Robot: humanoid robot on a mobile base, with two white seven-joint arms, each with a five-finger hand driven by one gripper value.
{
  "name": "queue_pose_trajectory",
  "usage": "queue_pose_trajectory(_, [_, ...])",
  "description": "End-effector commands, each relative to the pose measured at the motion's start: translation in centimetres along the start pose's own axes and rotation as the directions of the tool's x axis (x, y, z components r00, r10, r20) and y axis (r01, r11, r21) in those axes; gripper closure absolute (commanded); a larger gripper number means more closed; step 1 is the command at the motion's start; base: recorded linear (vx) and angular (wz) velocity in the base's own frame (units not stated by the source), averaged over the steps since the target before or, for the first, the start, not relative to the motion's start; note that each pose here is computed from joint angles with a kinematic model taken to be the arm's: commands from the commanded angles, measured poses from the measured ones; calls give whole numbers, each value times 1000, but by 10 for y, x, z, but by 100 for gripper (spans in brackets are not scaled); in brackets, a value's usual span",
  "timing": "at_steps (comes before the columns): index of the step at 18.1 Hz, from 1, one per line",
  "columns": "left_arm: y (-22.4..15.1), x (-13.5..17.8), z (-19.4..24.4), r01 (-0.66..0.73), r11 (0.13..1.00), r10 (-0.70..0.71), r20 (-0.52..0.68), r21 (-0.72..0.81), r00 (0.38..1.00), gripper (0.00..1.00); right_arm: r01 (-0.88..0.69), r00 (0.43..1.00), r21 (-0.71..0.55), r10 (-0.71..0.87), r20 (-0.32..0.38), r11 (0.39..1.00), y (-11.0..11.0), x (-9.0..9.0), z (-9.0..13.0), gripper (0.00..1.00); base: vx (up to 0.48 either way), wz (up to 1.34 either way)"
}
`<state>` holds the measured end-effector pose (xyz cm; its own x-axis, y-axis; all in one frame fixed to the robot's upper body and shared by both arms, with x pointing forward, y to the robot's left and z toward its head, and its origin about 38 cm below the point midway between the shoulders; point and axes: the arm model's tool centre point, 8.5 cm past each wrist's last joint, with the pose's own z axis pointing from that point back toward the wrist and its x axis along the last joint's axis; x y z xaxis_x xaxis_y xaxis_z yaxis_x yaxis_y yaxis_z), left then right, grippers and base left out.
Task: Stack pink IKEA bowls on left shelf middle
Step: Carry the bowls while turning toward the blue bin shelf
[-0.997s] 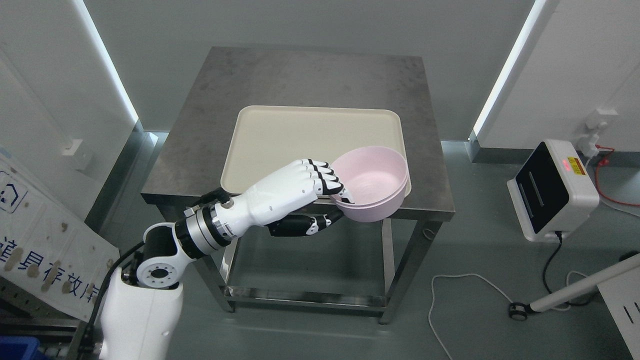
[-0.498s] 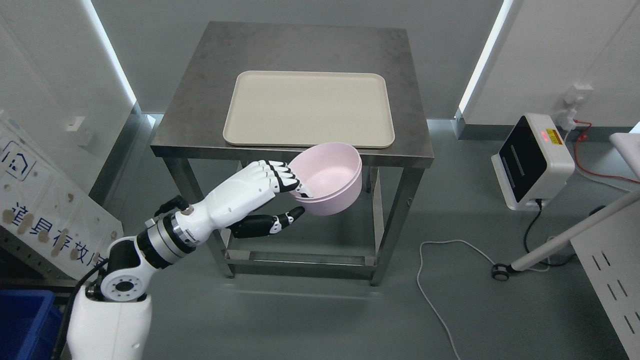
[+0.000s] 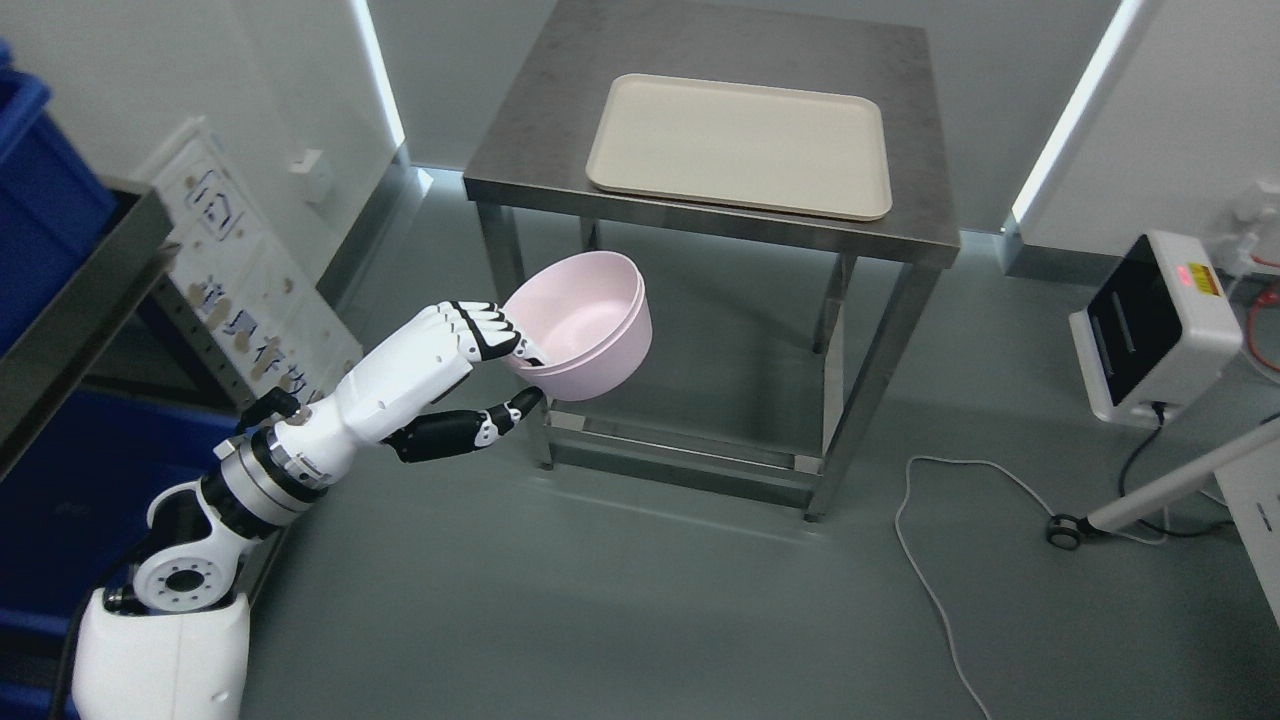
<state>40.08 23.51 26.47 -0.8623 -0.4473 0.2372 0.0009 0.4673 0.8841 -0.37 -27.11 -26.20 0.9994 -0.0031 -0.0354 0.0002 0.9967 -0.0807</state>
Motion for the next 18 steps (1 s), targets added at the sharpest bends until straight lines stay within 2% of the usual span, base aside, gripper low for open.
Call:
queue_pose_trajectory(1, [20,-10,22,35,998,-32,-59,43,998,93,11,999,-17,-11,33,1000,-11,11,0,0,-306,636])
queue_pose_trajectory(6, [28,-10,17,45,997,-41,-48,69,998,93,11,999,-17,-11,33,1000,-11,11,0,0,-263,641])
queue_pose_trajectory(13, [112,11,-47,209,962,-228,95,177,969,94,11,999,-17,-11,33,1000,-11,11,0,0,-238,892])
queue_pose_trajectory(18, [138,10,-63,237,957,-248,51,168,967,93,11,999,-17,-11,33,1000,-11,11,0,0,-175,1320])
